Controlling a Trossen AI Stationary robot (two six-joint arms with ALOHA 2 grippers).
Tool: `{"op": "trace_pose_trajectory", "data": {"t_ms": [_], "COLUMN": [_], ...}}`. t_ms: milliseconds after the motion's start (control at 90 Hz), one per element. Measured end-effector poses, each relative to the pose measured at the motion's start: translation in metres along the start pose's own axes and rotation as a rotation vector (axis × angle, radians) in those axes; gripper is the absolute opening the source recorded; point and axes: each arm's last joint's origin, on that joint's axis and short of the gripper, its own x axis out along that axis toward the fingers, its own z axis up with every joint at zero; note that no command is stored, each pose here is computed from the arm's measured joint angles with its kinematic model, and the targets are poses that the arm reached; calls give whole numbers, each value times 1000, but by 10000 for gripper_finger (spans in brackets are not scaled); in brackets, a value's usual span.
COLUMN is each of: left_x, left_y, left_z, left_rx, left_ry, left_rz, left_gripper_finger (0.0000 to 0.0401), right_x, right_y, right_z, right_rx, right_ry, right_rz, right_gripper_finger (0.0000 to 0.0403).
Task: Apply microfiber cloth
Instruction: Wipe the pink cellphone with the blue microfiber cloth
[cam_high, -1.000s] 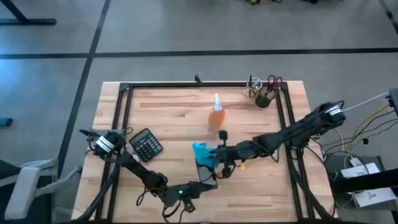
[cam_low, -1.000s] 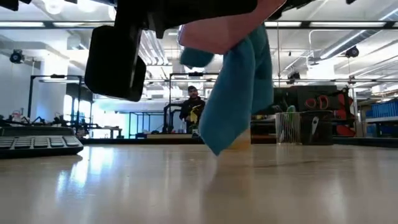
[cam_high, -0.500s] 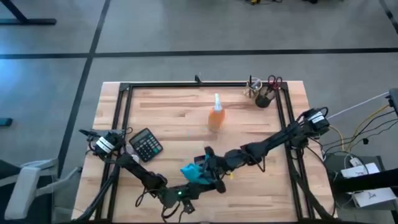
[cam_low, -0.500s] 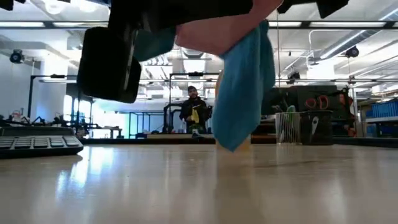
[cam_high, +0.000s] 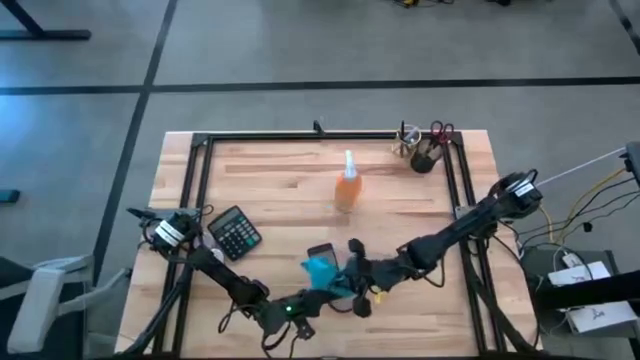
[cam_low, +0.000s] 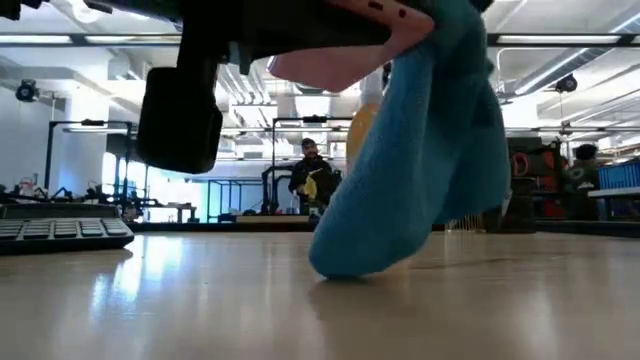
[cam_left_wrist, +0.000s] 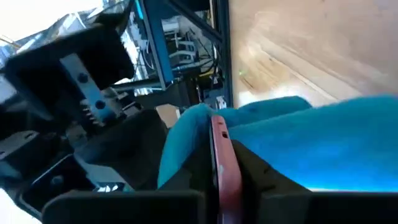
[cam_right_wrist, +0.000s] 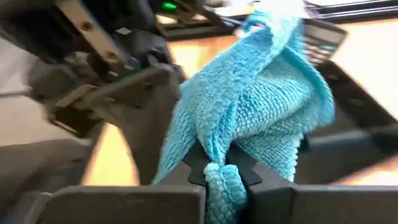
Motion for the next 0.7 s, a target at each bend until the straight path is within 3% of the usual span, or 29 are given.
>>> {"op": "trace_pose_trajectory", "data": {"t_ms": [356, 578, 700], "left_x": [-4, -8, -15], "left_y": [-3, 6, 30], "left_z": [-2, -15, -33], "left_rx": [-208, -447, -702], "left_ry": [47, 67, 70], "left_rz": [12, 74, 121], "left_gripper_finger": [13, 12, 12], "right_x": [-15, -35, -37], "right_y": [10, 15, 17], "right_z": [-15, -18, -18], "right_rx": [16, 14, 1], "right_ry": [47, 64, 37], "right_rz": [-166, -235, -271], "right_gripper_finger": [0, 0, 0]}}
